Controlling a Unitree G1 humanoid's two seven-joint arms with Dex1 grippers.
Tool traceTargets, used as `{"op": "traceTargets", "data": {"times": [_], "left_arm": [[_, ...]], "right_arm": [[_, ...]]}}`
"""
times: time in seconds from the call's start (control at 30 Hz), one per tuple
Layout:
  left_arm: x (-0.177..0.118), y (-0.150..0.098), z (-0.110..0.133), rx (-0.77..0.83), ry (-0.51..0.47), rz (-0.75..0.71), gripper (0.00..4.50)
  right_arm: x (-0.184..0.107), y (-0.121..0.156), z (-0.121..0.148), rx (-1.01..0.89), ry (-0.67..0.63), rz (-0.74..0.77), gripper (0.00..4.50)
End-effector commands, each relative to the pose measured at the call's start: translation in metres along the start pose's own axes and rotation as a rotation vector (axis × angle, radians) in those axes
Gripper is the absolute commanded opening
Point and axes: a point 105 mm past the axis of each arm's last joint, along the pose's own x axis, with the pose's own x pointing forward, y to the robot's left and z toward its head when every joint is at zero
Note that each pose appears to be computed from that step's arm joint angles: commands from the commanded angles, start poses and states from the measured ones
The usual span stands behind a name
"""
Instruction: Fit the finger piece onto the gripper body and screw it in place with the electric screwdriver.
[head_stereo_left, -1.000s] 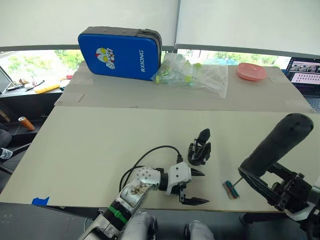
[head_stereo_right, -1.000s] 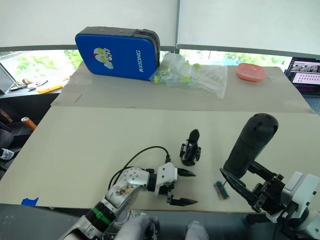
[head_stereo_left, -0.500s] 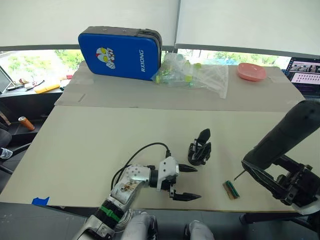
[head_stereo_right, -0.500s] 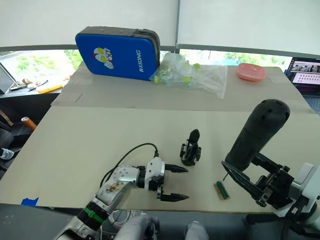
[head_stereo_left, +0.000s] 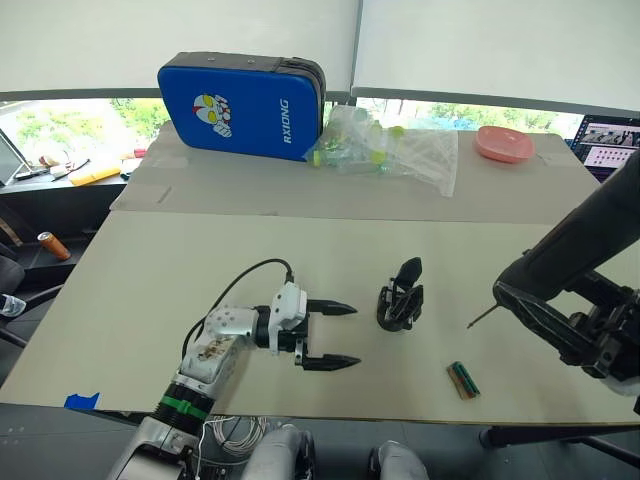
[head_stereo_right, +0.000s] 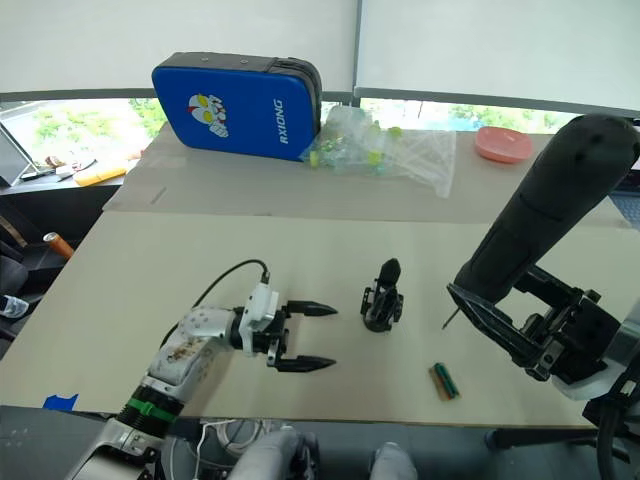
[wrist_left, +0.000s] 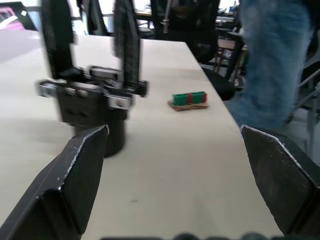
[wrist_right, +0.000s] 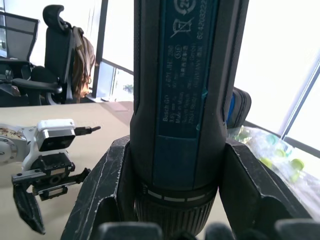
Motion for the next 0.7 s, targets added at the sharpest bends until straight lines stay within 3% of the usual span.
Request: {"op": "traceTargets", "data": {"times": [0.03,0.37,0.7], "left_arm": [[-0.002,0.017,0.003,0.05,0.021,0.073,4.47],[0.028,0.027,-0.028,0.038,0.149,0.125,4.47],[0.067,0.028,-0.032,0.027,0.149,0.12,4.47]], "right_arm": [[0.007,0.005,0.019,-0.044,-0.051,0.037,1.94],[0.014,0.003,0.027,-0.061,-0.064,0.053,1.94],[0.014,0.002,0.025,-0.061,-0.052,0.053,1.94]]}}
